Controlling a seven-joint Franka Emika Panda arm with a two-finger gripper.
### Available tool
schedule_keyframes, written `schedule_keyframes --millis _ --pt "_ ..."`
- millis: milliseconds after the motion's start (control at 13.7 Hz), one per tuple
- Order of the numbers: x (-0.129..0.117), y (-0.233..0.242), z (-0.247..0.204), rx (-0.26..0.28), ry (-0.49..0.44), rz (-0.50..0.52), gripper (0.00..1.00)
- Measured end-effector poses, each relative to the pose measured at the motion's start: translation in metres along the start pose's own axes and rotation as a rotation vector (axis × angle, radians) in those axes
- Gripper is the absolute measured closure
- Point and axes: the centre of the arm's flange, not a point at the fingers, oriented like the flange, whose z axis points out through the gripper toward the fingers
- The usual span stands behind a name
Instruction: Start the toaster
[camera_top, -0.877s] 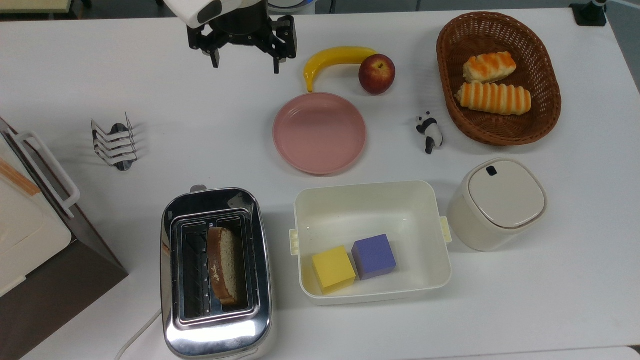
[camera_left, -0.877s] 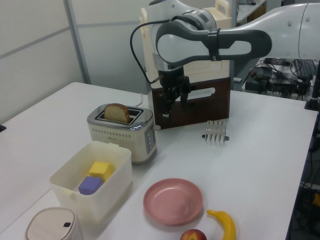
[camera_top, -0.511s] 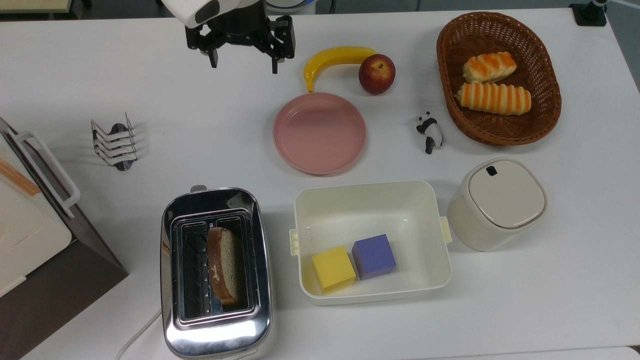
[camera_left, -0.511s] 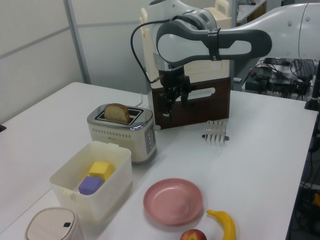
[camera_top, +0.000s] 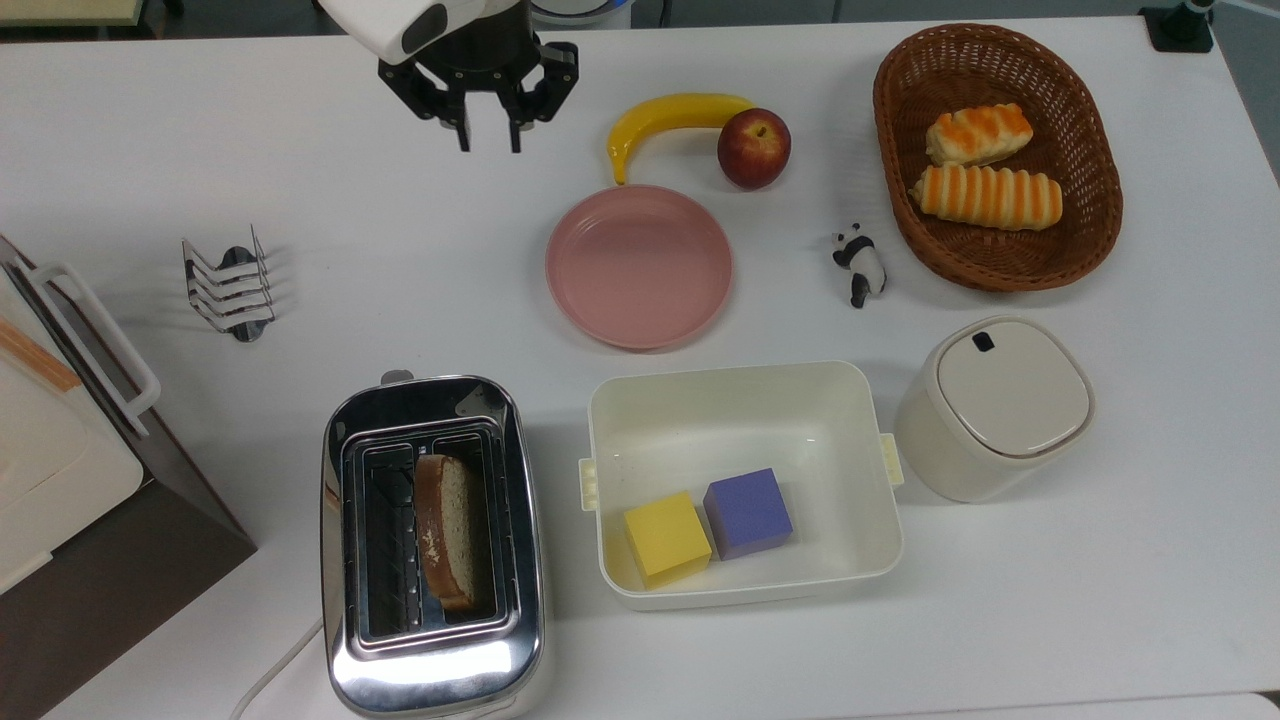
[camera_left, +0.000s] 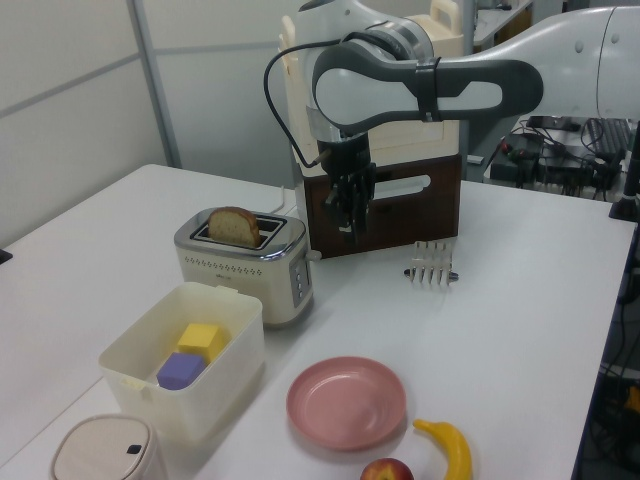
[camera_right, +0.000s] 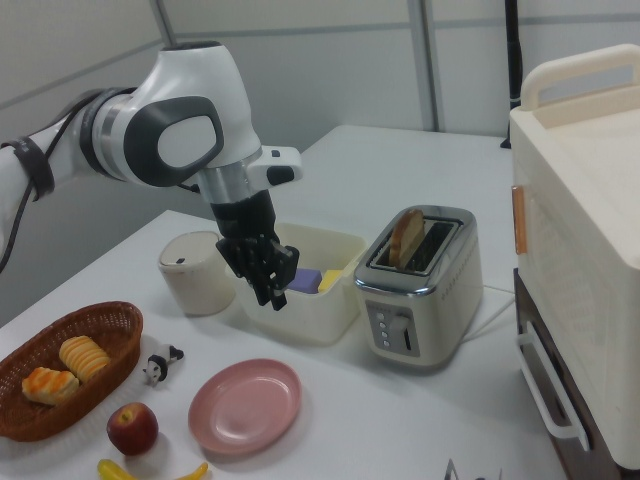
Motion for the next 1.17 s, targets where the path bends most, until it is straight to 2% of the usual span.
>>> schedule_keyframes --millis 73,146,219,438,658,1169 --pt "0.000 0.000 0.001 0.000 -0.002 -0.002 0.76" --pt "0.001 0.000 0.002 0.000 -0.004 -0.006 0.93" --pt "0.002 0.000 0.005 0.000 -0.005 -0.017 0.99" --pt "0.021 0.004 0.015 -0.009 0.071 -0.052 0.99" --pt "0.042 0.028 0.036 -0.024 0.135 -0.070 0.99" --pt "0.076 0.075 0.086 -0.056 0.245 -0.033 0.99"
